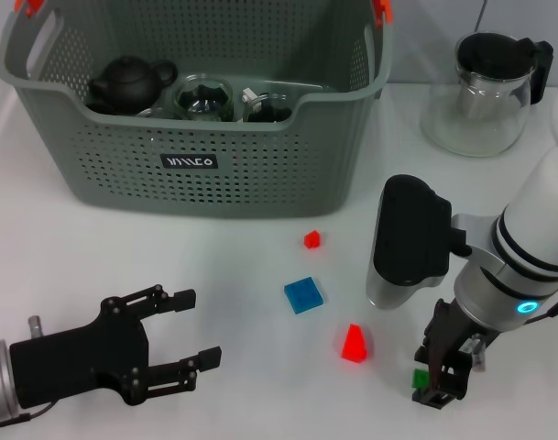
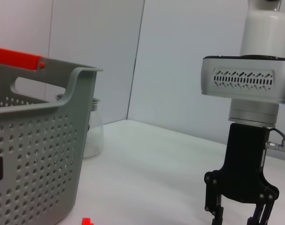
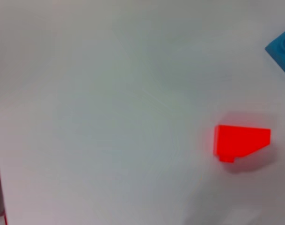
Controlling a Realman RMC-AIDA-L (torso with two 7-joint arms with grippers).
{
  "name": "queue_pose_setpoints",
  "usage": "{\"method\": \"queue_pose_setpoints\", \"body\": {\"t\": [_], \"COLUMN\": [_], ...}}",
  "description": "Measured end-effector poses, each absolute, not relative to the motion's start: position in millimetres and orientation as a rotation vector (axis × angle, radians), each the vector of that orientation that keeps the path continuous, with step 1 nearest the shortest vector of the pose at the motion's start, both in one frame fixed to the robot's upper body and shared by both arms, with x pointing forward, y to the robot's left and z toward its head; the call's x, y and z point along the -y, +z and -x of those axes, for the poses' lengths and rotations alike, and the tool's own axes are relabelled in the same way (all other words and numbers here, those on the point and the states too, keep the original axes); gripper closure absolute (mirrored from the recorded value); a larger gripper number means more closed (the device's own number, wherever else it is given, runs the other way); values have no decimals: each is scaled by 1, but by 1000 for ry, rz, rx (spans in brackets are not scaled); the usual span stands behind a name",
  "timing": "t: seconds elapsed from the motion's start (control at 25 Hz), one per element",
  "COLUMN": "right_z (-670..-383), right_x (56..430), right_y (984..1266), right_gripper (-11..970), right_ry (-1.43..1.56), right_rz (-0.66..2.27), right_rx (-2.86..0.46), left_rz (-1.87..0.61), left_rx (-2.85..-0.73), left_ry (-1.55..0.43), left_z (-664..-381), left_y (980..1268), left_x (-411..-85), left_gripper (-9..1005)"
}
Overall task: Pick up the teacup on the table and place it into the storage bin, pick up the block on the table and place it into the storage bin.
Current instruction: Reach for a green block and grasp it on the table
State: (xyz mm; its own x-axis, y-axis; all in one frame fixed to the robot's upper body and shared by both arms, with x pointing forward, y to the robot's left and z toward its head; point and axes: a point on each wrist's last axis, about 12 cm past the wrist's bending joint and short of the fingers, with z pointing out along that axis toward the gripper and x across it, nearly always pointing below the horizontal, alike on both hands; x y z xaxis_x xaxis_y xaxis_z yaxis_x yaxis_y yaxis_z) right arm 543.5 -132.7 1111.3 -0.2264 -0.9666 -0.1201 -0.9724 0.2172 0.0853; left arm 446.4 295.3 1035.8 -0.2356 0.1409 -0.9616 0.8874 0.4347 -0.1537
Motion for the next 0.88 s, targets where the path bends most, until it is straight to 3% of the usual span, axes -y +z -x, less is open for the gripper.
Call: {"method": "queue_pose_setpoints", "body": {"t": [0.52,0.88], "right_z": [-547,-544], "right_x": [135,136], "right_y": [1111,1109], "right_gripper": [456,527], "right_ry": [210,209], "right_rz": [1883,1893], "right_rx": [-2435,-2439], "left_rz": [-904,-903], "left_rx": [-1670,-1670], "left_ry": [-920,-920], "left_z": [-447,-447], "left_y": [1036,1036], "left_x": [-295,-295], "left_gripper": [198,198]}}
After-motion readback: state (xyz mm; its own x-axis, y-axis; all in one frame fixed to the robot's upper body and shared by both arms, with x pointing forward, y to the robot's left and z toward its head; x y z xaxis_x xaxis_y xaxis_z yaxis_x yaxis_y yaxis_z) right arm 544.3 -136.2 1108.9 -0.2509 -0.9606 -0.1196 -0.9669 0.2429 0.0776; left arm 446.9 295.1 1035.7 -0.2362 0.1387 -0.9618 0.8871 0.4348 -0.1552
